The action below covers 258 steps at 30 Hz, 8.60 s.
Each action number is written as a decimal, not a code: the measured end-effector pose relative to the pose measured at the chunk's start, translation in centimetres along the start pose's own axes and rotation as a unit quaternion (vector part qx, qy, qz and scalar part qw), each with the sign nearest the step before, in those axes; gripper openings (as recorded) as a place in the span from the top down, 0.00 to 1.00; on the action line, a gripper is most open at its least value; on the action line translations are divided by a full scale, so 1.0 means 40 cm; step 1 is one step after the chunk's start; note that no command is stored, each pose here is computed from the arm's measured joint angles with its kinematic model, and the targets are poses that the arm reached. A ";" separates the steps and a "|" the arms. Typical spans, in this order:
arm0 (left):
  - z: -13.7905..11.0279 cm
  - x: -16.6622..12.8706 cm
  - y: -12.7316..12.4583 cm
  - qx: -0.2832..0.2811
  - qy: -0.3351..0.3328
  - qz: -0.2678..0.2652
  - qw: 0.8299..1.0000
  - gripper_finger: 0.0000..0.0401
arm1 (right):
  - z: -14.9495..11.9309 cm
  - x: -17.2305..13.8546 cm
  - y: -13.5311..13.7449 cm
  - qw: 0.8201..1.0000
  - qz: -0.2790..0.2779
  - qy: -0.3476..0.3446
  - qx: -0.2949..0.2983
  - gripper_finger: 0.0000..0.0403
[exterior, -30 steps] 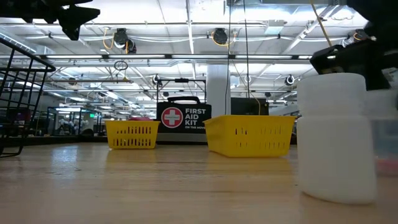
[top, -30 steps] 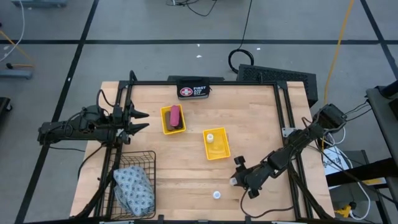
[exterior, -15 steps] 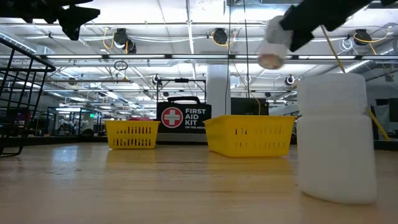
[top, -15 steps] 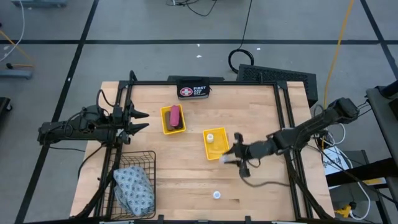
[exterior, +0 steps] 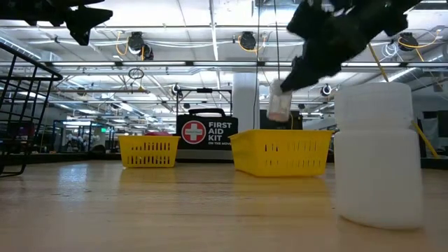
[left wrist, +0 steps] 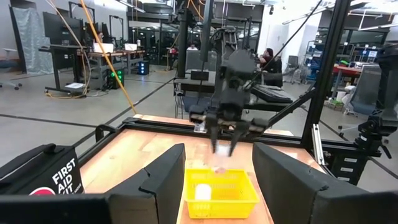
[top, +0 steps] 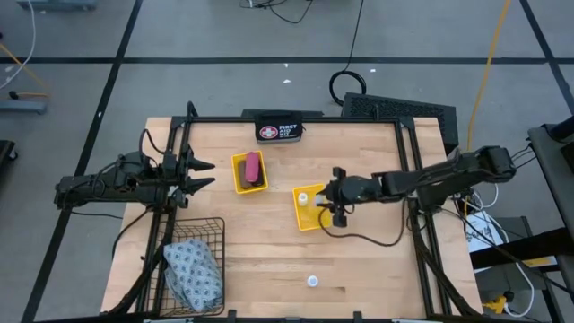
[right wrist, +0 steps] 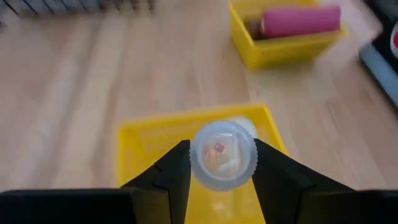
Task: Pick & Place Medicine items
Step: Put the right transparent medicine bottle into the right yellow basket, then put the transparent medicine bottle into the right yellow basket
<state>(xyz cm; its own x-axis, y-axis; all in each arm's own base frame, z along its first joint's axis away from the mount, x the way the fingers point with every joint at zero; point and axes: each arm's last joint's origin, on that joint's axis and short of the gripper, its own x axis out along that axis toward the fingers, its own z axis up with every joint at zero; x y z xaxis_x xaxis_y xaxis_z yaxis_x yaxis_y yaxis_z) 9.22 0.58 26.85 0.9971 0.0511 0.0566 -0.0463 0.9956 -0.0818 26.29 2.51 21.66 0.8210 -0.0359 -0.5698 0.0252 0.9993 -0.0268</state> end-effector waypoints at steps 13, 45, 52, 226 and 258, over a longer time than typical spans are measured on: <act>0.000 0.000 0.000 0.000 0.000 0.000 1.000 0.51 | -0.044 0.074 -0.051 0.998 -0.010 0.060 -0.016 0.66; 0.000 0.000 0.000 0.000 0.000 0.000 1.000 0.51 | -0.088 0.136 -0.054 0.994 0.000 0.103 -0.029 0.65; 0.000 0.000 0.000 0.000 0.000 0.000 1.000 0.51 | -0.088 0.136 -0.054 0.994 0.001 0.103 -0.036 0.65; 0.000 0.000 0.000 0.000 0.000 0.000 1.000 0.51 | -0.027 0.114 0.023 0.984 0.040 0.173 0.005 0.67; 0.000 0.000 0.000 0.000 0.000 0.000 1.000 0.51 | -0.039 0.147 0.031 0.983 0.066 0.173 0.005 0.61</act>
<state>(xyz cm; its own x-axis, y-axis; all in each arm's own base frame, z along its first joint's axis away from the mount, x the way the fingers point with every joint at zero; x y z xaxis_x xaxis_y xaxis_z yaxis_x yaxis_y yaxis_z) 9.22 0.58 26.85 0.9971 0.0510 0.0566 -0.0463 0.9956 -0.0816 30.26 3.52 17.01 0.5746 0.0949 -0.8129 -0.0609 0.9955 0.0732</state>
